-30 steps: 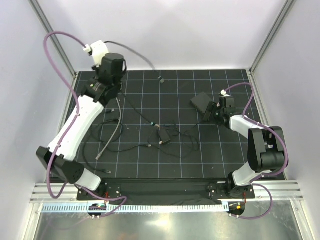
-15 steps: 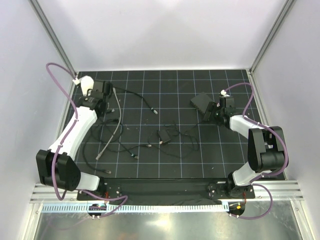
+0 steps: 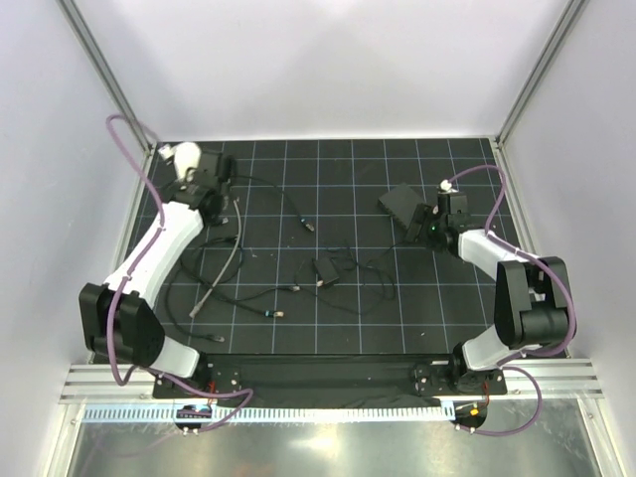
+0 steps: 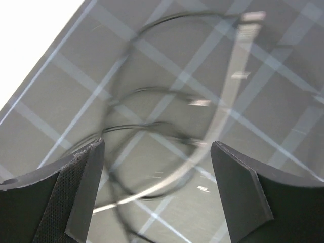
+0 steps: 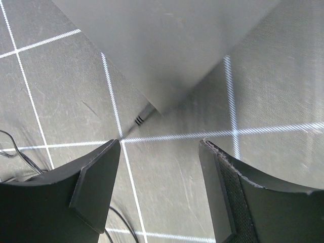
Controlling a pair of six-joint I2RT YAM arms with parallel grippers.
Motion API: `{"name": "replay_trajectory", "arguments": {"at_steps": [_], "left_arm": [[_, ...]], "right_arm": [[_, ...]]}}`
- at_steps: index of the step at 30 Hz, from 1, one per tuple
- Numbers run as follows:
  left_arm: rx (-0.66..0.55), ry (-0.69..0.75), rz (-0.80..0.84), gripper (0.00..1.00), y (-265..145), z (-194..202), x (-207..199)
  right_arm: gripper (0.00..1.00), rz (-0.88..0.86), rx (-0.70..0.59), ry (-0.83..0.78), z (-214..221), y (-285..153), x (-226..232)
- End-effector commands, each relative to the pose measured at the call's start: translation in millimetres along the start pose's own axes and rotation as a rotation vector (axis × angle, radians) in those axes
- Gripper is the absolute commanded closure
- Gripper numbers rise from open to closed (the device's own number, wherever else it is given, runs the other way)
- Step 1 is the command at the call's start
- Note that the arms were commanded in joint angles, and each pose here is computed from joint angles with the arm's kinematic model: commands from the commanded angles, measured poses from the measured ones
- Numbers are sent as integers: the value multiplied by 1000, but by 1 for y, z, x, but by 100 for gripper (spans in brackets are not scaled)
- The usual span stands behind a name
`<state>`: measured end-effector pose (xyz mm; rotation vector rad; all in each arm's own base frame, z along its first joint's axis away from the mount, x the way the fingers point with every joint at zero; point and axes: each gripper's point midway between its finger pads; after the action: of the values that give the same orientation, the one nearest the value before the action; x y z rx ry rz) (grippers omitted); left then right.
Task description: Pull the plug from the switch port
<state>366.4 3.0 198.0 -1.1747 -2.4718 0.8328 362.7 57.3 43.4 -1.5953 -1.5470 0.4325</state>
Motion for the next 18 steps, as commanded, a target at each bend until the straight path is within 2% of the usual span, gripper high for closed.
{"name": "replay_trajectory", "arguments": {"at_steps": [1,5,8,9,10,12,18], "left_arm": [[-133,55,148,10,-41,-28,-59],[-161,112,388,11,-79,-22,-133],[-93,123,702,14,-108,1,-202],[-38,142,837,16,-124,17,-223],[-38,135,903,19,-126,23,-244],[-9,161,994,25,-141,41,-270],[105,320,1223,26,-168,114,-338]], "right_arm": [[28,44,-98,-20,-36,-25,-3],[26,51,-130,13,-51,-32,-8],[26,63,-148,23,-63,-34,-10],[25,60,-152,24,-67,-34,-9],[25,84,-161,57,-74,-32,-24],[25,96,-159,97,-93,-35,-27],[24,59,-179,112,-130,-23,-37]]}}
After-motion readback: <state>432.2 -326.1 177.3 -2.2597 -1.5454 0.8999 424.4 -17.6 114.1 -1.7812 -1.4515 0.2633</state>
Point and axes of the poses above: each gripper's point midway between its finger pads, its own y axis out along the fingers, its own x axis along the line the jaws close on, z = x × y, and after that the axes turned 1 degree about -y, right-handed
